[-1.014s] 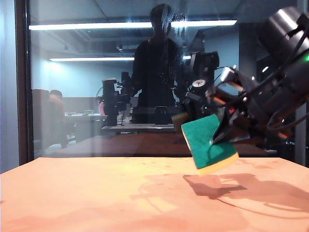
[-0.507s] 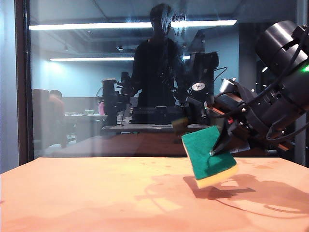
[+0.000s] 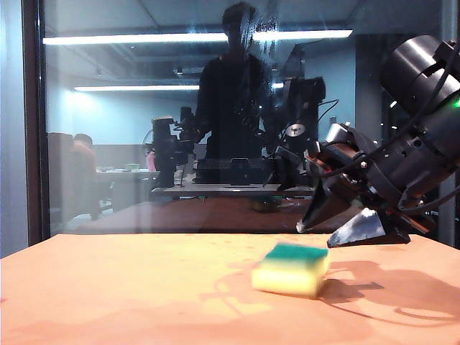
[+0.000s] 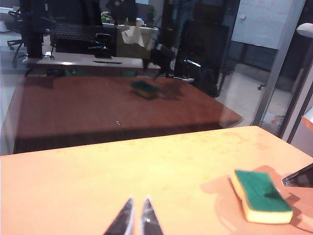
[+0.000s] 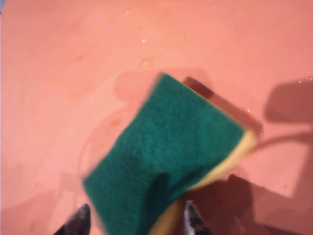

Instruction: Pick up the sponge from the table, wipe the water off the glass, and finally place the sponge back on the table.

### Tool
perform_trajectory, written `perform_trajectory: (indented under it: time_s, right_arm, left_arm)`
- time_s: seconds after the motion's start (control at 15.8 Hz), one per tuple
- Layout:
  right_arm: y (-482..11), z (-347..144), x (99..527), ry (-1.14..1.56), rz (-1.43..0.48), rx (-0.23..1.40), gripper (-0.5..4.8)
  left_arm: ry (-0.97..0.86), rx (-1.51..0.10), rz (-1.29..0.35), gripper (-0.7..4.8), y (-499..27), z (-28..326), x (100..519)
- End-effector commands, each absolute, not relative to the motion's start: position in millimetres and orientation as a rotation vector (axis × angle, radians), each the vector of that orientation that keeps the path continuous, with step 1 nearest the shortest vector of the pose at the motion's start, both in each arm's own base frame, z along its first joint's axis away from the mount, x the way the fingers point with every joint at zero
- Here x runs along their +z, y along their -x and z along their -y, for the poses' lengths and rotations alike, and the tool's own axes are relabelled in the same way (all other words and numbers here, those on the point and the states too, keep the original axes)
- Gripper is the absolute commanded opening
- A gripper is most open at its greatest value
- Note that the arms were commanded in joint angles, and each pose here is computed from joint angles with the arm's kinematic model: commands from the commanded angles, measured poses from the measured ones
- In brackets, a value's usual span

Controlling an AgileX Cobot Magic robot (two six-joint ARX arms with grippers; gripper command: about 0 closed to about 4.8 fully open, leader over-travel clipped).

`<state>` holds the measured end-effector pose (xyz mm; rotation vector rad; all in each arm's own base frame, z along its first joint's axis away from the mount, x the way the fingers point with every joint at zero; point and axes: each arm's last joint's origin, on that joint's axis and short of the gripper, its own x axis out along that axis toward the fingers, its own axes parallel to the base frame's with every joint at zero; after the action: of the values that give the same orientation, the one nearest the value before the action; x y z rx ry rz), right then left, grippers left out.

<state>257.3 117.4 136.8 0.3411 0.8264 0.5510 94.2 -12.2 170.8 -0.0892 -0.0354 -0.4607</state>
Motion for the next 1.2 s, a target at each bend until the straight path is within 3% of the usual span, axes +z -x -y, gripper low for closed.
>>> perform_trajectory:
  time_s: [0.06, 0.13, 0.44, 0.7, 1.2]
  right_arm:
    - [-263, -119, 146, -0.340, -0.727, 0.552, 0.70]
    - [-265, -119, 150, -0.334, -0.681, 0.550, -0.15]
    - [-267, -104, 185, -0.187, -0.461, 0.409, -0.06]
    - [-262, -57, 214, -0.140, -0.390, 0.277, -0.06]
    - [-198, -8, 283, -0.036, -0.190, 0.127, -0.06]
  left_arm:
    - [0.085, -0.459, 0.050, 0.24, -94, 12, 173]
    - [0.085, -0.459, 0.050, 0.24, -94, 12, 173]
    - [0.084, -0.458, 0.050, 0.24, -94, 12, 173]
    - [0.082, -0.458, 0.050, 0.24, -94, 12, 173]
    - [0.084, -0.411, 0.053, 0.25, -95, 11, 173]
